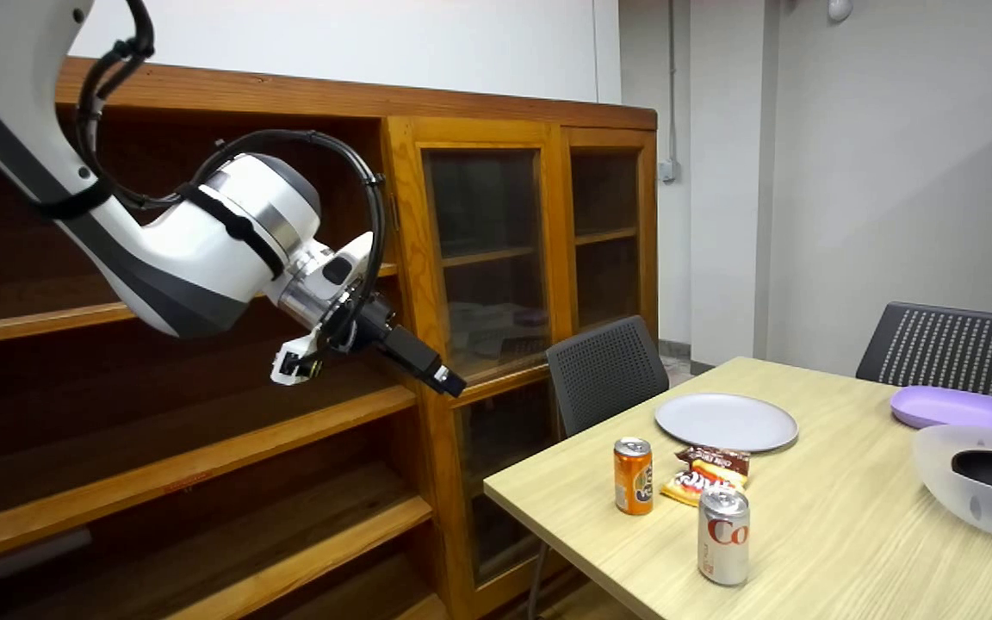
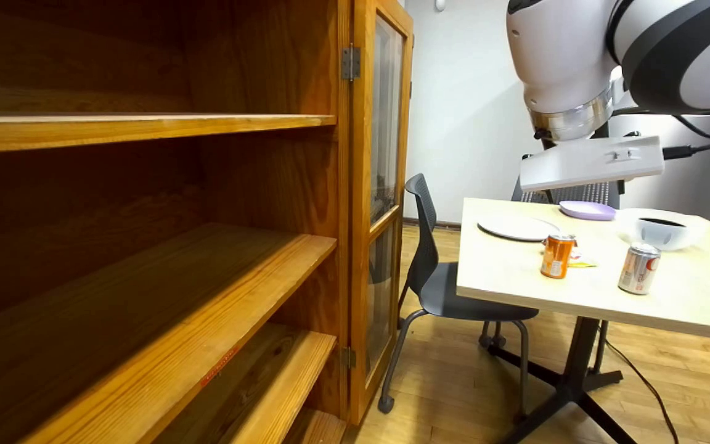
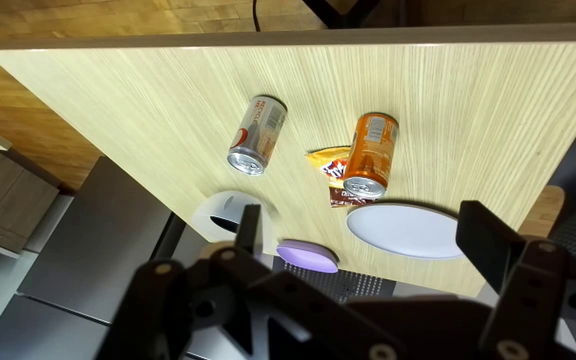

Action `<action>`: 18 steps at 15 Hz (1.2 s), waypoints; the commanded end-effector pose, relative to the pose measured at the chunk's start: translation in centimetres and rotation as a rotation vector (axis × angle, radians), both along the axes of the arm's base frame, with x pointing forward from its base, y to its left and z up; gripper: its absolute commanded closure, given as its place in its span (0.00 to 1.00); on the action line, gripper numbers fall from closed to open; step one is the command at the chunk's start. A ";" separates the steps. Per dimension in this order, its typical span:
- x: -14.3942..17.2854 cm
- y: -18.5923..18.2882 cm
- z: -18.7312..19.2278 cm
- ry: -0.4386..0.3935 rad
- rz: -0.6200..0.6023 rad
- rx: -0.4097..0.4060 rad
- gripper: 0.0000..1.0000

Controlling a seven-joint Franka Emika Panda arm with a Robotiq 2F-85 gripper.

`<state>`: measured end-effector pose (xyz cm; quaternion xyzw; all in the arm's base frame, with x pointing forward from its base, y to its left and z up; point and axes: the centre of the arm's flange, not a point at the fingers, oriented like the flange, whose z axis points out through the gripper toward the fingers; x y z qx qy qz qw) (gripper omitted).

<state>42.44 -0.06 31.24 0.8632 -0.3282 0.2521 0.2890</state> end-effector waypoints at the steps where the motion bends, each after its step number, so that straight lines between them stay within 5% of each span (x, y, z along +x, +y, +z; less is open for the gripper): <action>1: 0.5 -0.2 -0.7 -0.034 -0.015 -0.061 0.00; 9: 2.8 -3.4 -4.5 -0.161 0.023 -0.150 0.00; 18: 6.6 -7.8 -8.9 -0.225 0.017 -0.155 0.00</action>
